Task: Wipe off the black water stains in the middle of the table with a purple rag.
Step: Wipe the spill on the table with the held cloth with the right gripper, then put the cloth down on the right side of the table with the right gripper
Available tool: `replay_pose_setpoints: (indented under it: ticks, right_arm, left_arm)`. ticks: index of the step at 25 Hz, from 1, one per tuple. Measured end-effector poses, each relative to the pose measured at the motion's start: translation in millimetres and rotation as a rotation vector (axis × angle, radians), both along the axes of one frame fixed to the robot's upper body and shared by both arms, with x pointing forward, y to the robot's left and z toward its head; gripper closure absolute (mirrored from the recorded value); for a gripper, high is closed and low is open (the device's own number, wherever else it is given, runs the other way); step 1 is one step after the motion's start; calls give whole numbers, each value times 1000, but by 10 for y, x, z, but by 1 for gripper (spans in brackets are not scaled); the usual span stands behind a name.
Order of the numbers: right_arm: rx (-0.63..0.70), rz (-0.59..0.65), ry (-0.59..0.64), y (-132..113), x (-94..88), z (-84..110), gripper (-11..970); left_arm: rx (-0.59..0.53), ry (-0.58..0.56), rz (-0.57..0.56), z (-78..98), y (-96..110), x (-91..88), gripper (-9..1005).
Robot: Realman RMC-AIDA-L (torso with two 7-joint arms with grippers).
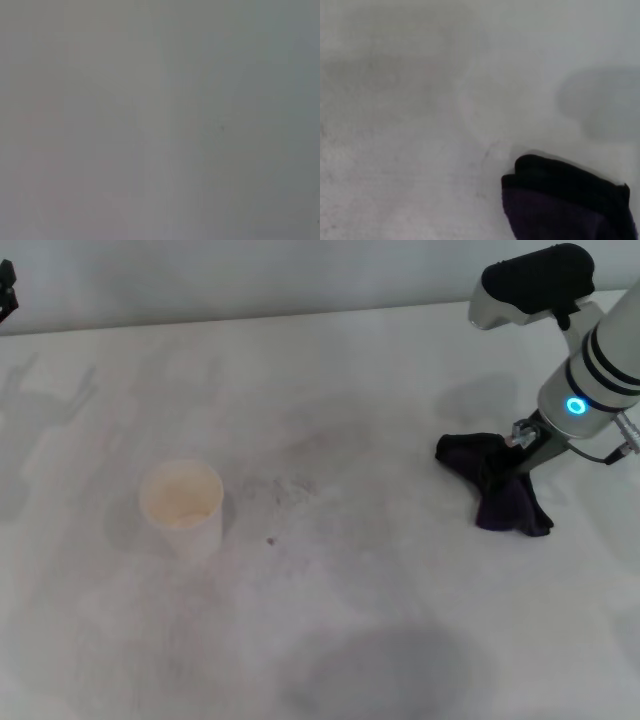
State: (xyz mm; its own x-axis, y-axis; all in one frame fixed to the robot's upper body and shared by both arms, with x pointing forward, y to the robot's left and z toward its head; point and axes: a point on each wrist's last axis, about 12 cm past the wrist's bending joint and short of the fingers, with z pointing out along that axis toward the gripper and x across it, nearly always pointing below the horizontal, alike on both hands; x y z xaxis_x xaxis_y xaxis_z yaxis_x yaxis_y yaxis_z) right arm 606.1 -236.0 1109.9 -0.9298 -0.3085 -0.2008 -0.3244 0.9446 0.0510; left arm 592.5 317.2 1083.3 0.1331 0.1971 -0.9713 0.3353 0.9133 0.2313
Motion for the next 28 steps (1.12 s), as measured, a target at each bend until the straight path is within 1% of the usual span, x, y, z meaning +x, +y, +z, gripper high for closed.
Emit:
replay_pose_setpoints:
  ticks: [4, 10, 14, 19, 23, 26, 28]
  right_arm:
    - [27, -39, 19, -114, -28, -32, 795]
    - [70, -63, 20, -240, -84, -89, 795]
    - [86, -88, 33, -329, -103, -85, 795]
    - [126, -103, 14, -445, -101, -68, 796]
    - [176, -29, 21, -382, -113, -55, 796]
    - [167, -8, 63, -326, -105, -92, 796]
    - [166, -8, 67, -321, -100, -101, 749]
  left_arm:
    - [3, -4, -6, 25, -20, 36, 108]
    - [6, -10, -18, 50, -56, 68, 109]
    - [6, -11, -22, 51, -61, 66, 109]
    - [5, -12, -21, 46, -57, 57, 109]
    - [2, -12, -16, 37, -57, 48, 108]
    - [0, -8, -14, 27, -72, 48, 108]
    - [-1, -5, -15, 18, -92, 48, 108]
